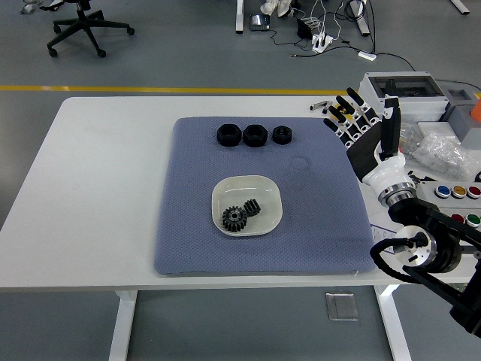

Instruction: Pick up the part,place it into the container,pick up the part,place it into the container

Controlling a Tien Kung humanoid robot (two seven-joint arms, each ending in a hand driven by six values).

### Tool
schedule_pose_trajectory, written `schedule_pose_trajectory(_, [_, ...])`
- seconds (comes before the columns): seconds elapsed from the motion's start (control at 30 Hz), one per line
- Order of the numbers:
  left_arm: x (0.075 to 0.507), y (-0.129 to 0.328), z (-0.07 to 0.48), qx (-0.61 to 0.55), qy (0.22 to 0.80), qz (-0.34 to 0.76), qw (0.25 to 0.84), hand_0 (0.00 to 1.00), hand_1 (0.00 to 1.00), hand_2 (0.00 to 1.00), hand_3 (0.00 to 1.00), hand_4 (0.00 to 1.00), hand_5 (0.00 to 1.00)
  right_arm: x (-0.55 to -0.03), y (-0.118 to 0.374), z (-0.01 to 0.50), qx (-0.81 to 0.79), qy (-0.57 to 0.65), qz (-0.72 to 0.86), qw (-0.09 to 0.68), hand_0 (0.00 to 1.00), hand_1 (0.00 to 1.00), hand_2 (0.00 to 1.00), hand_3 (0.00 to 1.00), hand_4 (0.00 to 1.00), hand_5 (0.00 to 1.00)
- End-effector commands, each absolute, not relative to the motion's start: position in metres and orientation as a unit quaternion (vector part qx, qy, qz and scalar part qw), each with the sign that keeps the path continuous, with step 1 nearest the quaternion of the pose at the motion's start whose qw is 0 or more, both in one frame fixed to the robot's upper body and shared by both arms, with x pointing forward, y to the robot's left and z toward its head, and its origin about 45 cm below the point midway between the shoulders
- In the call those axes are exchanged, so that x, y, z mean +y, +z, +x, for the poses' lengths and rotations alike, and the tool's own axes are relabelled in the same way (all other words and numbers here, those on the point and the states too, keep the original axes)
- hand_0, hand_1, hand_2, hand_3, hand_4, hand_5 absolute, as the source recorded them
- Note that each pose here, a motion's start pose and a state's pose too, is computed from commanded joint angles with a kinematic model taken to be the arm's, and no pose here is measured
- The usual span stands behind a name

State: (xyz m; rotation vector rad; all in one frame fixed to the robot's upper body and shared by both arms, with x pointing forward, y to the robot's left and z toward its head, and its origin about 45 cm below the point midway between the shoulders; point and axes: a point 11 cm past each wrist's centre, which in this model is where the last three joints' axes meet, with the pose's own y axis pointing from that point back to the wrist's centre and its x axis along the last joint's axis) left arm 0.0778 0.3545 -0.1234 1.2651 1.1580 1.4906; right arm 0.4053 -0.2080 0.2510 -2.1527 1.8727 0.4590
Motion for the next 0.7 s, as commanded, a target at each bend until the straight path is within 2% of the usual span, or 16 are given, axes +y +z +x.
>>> schedule_pose_trajectory(0.07, [0.354, -0.123, 0.078, 0.463, 0.594, 0.505, 0.421, 0.828, 0.769, 0.803, 0.571, 0.48, 0.791, -0.213, 0.25, 0.407, 0.652, 0.126, -0.742, 0.089, 0.76, 0.75, 0.763, 0.73, 0.987, 0.805])
schedule_pose_trajectory(0.1, [0.354, -0.123, 0.078, 0.462, 0.592, 0.506, 0.423, 0.828, 0.773, 0.804, 0.571, 0.481, 0.789, -0.216, 0.25, 0.409, 0.654, 0.109, -0.746, 0.067, 0.783, 0.769, 0.785, 0.772, 0.996, 0.799])
schedule_pose_trajectory(0.27, [0.354, -0.124, 0.077, 0.462, 0.586, 0.511, 0.426, 0.828, 0.773, 0.804, 0.571, 0.481, 0.789, -0.213, 0.246, 0.41, 0.622, 0.031, -0.782, -0.007, 0.783, 0.769, 0.785, 0.772, 0.996, 0.799])
schedule_pose_trajectory(0.3, [0.354, -0.124, 0.077, 0.463, 0.585, 0.511, 0.426, 0.828, 0.774, 0.804, 0.572, 0.478, 0.786, -0.21, 0.246, 0.411, 0.611, 0.01, -0.792, -0.016, 0.825, 0.816, 0.827, 0.855, 0.998, 0.794])
schedule_pose_trajectory(0.33, [0.354, -0.124, 0.076, 0.463, 0.584, 0.512, 0.426, 0.828, 0.774, 0.804, 0.572, 0.478, 0.786, -0.208, 0.246, 0.412, 0.6, -0.009, -0.8, -0.022, 0.825, 0.816, 0.827, 0.855, 0.998, 0.794])
schedule_pose_trajectory(0.47, [0.358, -0.123, 0.072, 0.465, 0.588, 0.514, 0.417, 0.828, 0.774, 0.804, 0.572, 0.478, 0.786, -0.203, 0.235, 0.417, 0.572, 0.014, -0.82, -0.021, 0.825, 0.816, 0.827, 0.855, 0.998, 0.794])
schedule_pose_trajectory(0.5, [0.359, -0.123, 0.07, 0.466, 0.587, 0.516, 0.415, 0.828, 0.772, 0.803, 0.573, 0.474, 0.781, -0.203, 0.232, 0.42, 0.568, 0.025, -0.822, -0.021, 0.854, 0.831, 0.844, 0.868, 0.998, 0.807])
schedule_pose_trajectory(0.7, [0.359, -0.125, 0.06, 0.47, 0.578, 0.524, 0.412, 0.828, 0.771, 0.804, 0.575, 0.473, 0.769, -0.219, 0.224, 0.447, 0.591, 0.093, -0.801, -0.009, 0.837, 0.828, 0.837, 0.866, 0.998, 0.825])
